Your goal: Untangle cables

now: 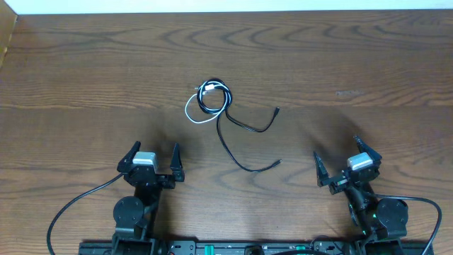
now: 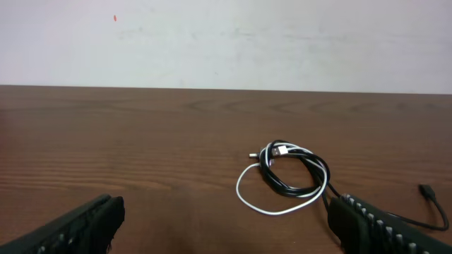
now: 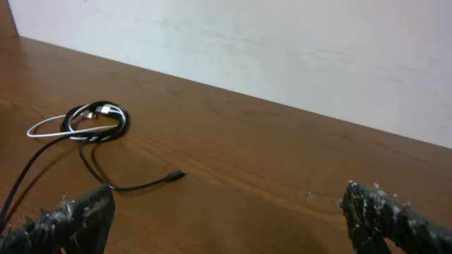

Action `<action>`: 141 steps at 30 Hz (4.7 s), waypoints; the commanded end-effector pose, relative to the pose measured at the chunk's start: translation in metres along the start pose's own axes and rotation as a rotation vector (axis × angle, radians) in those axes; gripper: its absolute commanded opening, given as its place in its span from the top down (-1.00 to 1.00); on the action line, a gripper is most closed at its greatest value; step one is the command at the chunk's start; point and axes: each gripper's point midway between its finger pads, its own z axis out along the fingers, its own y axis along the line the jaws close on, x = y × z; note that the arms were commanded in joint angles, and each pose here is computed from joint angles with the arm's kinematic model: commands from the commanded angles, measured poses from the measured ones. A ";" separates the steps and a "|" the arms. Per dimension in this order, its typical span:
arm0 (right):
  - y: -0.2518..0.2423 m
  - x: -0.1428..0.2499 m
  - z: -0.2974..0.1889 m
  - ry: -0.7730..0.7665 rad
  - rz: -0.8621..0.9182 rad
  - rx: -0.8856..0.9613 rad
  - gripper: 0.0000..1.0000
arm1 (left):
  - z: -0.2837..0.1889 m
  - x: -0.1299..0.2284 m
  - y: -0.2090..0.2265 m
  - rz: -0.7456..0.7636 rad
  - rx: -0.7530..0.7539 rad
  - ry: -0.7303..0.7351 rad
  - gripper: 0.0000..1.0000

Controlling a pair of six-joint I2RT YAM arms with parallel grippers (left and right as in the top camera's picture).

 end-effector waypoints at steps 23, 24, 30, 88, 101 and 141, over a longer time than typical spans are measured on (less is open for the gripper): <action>-0.002 0.002 0.000 0.009 0.013 0.014 -0.99 | 0.000 0.015 0.003 0.002 -0.012 0.046 -0.96; -0.002 0.002 0.000 0.009 0.013 0.014 -0.98 | 0.000 0.015 0.003 0.002 -0.012 0.046 -0.95; -0.002 0.002 0.000 0.009 0.013 0.014 -0.98 | 0.000 -0.005 0.000 -0.092 0.003 -0.032 -0.96; -0.002 0.002 0.000 0.009 0.013 0.014 -0.98 | -0.017 -0.096 0.003 -0.183 -0.041 -0.089 -0.96; -0.002 0.002 0.000 0.009 0.013 0.014 -0.99 | -0.017 -0.096 0.003 -0.183 -0.041 -0.089 -0.96; -0.002 0.002 0.000 0.009 0.013 0.014 -0.99 | -0.009 -0.126 0.005 -0.184 -0.069 -0.057 -0.96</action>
